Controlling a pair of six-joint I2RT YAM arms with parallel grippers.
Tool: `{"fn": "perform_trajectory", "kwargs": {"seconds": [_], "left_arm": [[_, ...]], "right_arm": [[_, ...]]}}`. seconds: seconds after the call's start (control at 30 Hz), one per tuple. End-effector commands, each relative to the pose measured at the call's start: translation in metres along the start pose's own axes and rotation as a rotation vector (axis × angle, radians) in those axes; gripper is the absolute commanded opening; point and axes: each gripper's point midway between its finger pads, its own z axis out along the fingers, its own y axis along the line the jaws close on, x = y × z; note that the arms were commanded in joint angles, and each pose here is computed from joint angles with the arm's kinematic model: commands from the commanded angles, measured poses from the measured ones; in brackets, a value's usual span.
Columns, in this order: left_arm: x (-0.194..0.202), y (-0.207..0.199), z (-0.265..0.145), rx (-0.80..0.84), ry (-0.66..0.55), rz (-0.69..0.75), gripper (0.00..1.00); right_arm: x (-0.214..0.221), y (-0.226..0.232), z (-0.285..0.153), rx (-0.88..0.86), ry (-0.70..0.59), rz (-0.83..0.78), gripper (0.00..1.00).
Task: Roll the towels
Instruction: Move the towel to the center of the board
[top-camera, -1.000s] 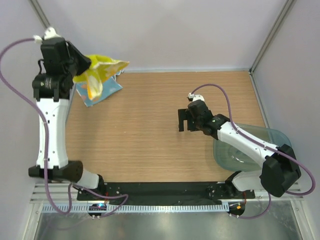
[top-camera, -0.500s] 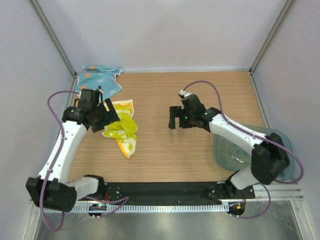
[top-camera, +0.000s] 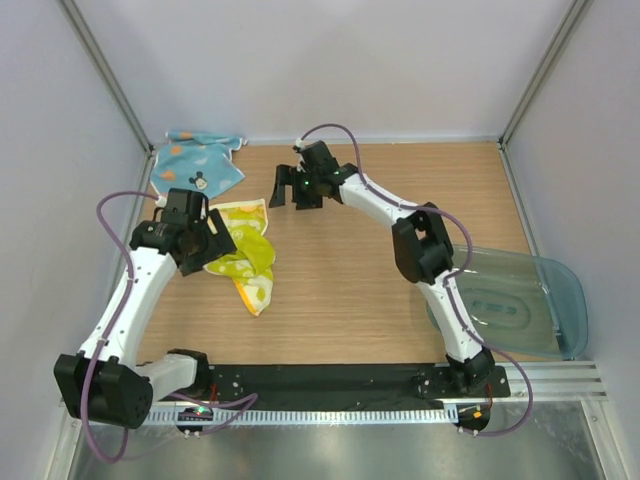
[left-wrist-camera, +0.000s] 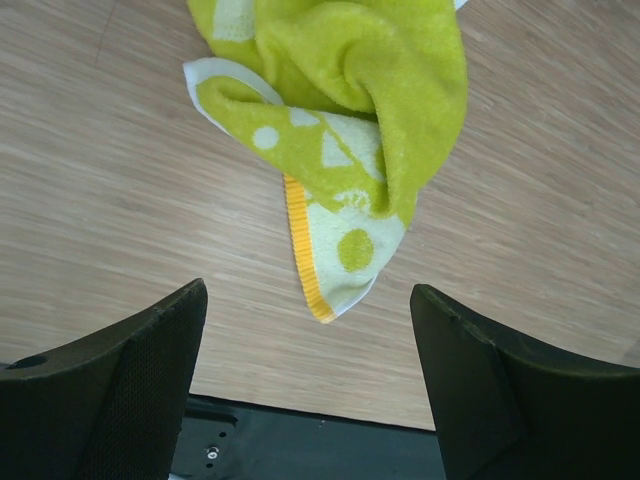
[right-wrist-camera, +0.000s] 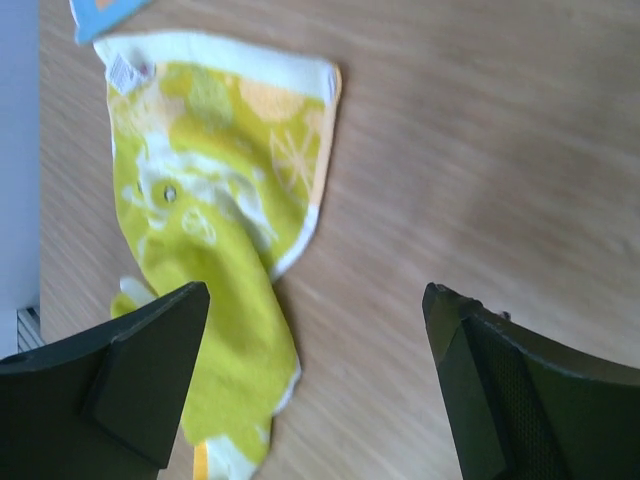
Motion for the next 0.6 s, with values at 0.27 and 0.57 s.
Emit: {"fn": "perform_trajectory", "kwargs": {"seconds": [0.27, 0.57], "left_arm": [[-0.004, 0.016, 0.006, -0.069, -0.043, 0.037, 0.81], [0.005, 0.024, 0.004, -0.074, -0.049, 0.062, 0.81]], "right_arm": [[0.001, 0.024, 0.075, -0.030, -0.011, 0.083, 0.87], [0.042, 0.040, 0.111, -0.057, 0.030, 0.129, 0.63]]}}
